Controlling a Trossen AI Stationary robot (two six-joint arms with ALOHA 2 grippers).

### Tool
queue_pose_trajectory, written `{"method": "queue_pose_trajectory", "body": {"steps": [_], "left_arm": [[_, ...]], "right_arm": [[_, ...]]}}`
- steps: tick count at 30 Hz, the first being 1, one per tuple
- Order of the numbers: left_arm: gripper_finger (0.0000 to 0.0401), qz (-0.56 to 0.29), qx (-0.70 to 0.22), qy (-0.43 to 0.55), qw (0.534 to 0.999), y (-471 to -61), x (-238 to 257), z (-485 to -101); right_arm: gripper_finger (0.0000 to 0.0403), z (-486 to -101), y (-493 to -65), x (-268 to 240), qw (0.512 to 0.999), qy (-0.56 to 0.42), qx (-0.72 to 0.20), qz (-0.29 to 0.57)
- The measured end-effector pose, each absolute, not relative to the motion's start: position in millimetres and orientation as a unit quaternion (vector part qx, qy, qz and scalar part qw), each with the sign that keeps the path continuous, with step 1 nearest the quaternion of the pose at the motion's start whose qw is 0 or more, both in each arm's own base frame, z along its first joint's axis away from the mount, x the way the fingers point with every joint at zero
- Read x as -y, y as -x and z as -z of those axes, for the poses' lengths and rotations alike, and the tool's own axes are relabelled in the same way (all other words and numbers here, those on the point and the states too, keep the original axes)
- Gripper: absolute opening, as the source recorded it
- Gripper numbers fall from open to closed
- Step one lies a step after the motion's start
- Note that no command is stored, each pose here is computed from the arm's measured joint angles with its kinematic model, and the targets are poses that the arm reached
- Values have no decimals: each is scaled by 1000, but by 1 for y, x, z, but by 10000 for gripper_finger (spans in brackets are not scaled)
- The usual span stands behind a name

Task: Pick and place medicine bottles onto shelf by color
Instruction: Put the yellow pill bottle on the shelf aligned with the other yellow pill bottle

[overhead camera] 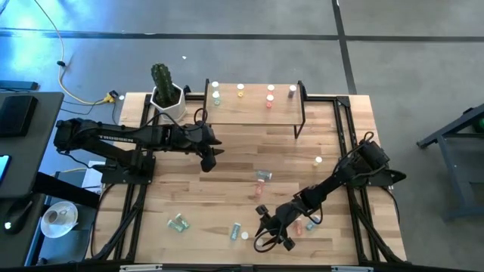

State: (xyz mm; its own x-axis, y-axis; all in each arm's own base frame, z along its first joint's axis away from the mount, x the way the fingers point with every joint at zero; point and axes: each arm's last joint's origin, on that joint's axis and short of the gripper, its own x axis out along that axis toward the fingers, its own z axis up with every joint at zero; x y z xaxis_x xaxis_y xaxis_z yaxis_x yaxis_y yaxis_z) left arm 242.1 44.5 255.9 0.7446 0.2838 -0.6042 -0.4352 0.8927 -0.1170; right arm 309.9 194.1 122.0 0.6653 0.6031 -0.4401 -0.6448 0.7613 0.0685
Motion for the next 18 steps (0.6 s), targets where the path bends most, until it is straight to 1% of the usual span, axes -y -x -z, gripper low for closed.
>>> {"method": "queue_pose_trajectory", "body": {"steps": [18], "left_arm": [[157,-194,-300,126,925,-242,-45,-256]], "right_arm": [[184,-122,-311,-195,913,45,-210,-346]]}}
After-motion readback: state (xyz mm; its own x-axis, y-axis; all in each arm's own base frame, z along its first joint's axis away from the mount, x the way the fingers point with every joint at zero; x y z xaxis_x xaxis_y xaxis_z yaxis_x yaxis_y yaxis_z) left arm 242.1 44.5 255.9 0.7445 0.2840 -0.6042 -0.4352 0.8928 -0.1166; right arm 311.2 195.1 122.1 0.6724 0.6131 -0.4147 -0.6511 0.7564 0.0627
